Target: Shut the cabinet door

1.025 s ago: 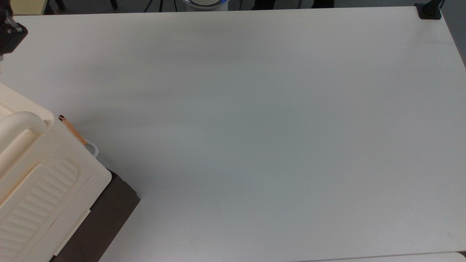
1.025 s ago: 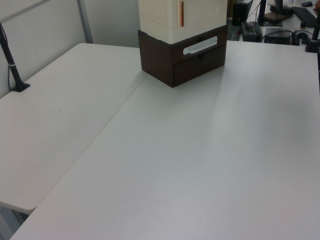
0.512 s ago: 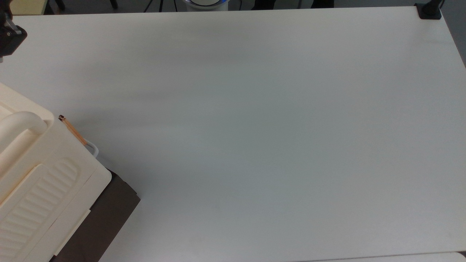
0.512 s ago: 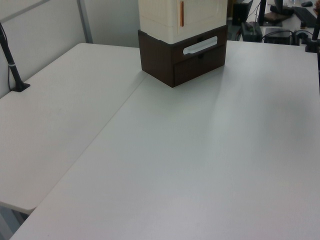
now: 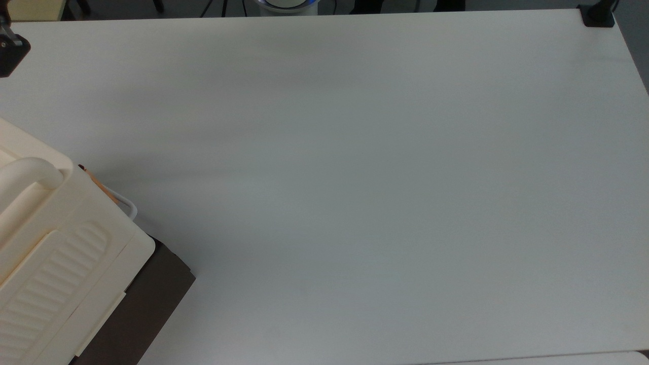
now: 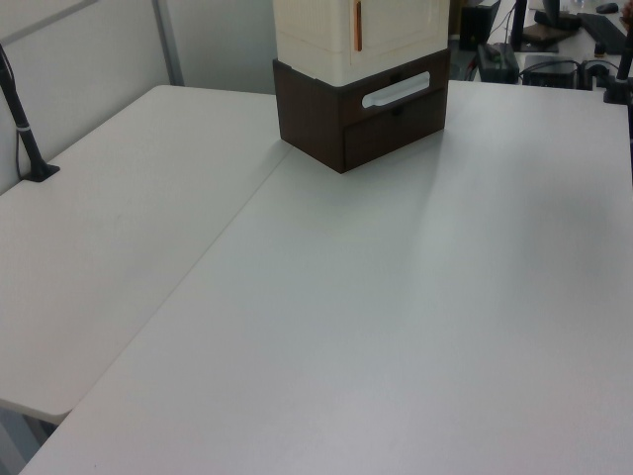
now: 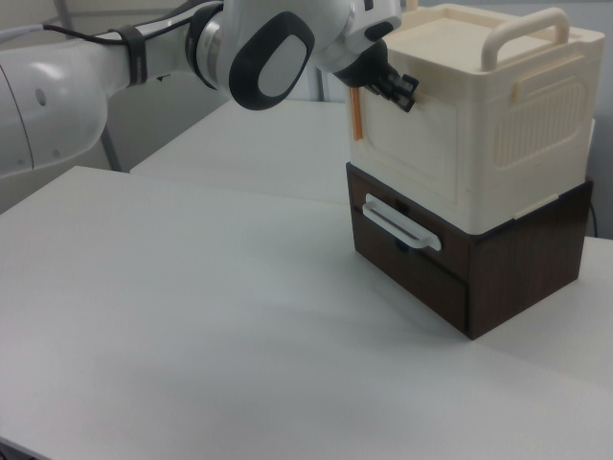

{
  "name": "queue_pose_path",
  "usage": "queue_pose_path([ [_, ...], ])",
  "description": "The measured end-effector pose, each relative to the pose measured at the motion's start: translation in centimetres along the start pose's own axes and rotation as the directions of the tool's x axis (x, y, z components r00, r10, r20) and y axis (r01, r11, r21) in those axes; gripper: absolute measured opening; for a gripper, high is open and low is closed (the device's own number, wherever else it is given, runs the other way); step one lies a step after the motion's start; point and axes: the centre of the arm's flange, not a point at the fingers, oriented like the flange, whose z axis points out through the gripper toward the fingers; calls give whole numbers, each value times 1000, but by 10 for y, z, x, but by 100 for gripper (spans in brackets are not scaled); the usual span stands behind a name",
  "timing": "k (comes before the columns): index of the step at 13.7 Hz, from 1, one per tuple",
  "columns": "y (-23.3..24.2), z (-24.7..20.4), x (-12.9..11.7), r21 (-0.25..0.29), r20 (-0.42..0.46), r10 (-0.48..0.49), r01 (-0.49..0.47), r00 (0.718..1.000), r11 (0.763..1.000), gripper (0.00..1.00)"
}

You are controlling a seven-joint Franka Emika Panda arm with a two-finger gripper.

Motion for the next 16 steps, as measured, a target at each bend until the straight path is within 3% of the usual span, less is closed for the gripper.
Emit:
queue_pose_path([
  [4, -2, 9, -8, 5, 28, -73, 73, 997, 997, 1],
  [7, -28, 31, -33, 58, 176, -163, 155, 971, 986, 1],
  [9, -59, 19, -45, 106, 289, -235, 213, 928, 971, 1],
  [11, -97, -1, -60, 158, 392, -315, 274, 865, 949, 1],
  [12, -123, -13, -72, 190, 449, -370, 319, 813, 929, 1],
  [16, -184, -57, -97, 241, 537, -448, 379, 715, 893, 1],
])
